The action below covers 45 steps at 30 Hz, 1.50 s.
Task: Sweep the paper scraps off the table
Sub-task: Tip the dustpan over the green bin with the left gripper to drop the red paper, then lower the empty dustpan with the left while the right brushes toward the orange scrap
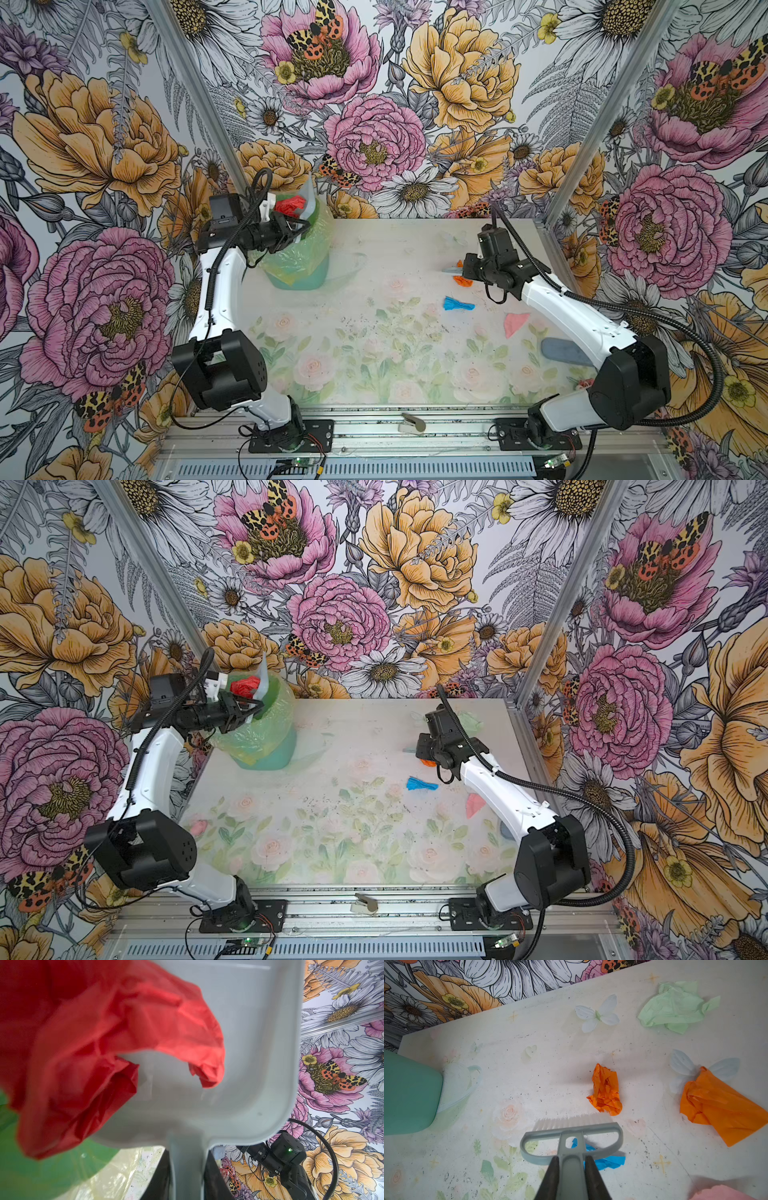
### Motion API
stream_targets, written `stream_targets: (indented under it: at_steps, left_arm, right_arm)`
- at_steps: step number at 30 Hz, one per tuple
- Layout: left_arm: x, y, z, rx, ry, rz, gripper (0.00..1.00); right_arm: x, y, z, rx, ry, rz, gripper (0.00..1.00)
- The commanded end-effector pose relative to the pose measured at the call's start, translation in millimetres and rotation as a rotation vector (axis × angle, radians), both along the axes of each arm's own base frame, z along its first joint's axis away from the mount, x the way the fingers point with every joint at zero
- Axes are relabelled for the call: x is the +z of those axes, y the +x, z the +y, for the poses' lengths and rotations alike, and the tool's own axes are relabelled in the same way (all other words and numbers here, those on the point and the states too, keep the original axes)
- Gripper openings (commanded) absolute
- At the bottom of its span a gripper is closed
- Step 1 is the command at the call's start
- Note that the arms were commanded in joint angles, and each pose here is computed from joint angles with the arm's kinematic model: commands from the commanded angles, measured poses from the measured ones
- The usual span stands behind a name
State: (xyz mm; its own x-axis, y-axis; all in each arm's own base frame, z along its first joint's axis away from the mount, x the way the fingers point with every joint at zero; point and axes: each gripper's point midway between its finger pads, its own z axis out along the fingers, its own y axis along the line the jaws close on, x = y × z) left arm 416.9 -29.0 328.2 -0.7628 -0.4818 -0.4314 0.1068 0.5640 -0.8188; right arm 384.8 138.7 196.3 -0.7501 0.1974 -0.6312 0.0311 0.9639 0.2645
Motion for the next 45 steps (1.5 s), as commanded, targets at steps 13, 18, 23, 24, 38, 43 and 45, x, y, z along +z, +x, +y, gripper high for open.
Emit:
stream_targets:
  at_steps: [13, 18, 23, 24, 38, 43, 45]
  left_arm:
    - [23, 14, 3, -0.021, -0.255, -0.089, 0.09]
    - [36, 16, 2, -0.031, -0.339, -0.123, 0.09]
    - [48, 14, 1, -0.040, -0.371, -0.140, 0.10]
    - [51, 13, 0, -0.041, -0.378, -0.143, 0.10]
    - [56, 2, -2, -0.015, -0.364, -0.169, 0.10]
    - [44, -8, -11, 0.024, -0.257, -0.156, 0.10]
    - [39, -13, -17, 0.035, -0.180, -0.147, 0.10]
  right_arm:
    - [11, -2, -4, 0.005, -0.010, -0.037, 0.00]
    - [11, -4, -6, 0.005, -0.012, -0.039, 0.00]
    - [10, -5, -7, 0.005, -0.019, -0.040, 0.00]
    - [10, -5, -7, 0.005, -0.021, -0.040, 0.00]
    - [16, -5, -11, 0.007, -0.039, -0.061, 0.00]
    - [29, 2, -20, -0.027, -0.055, -0.097, 0.00]
    - [36, 7, -26, -0.057, -0.066, -0.116, 0.00]
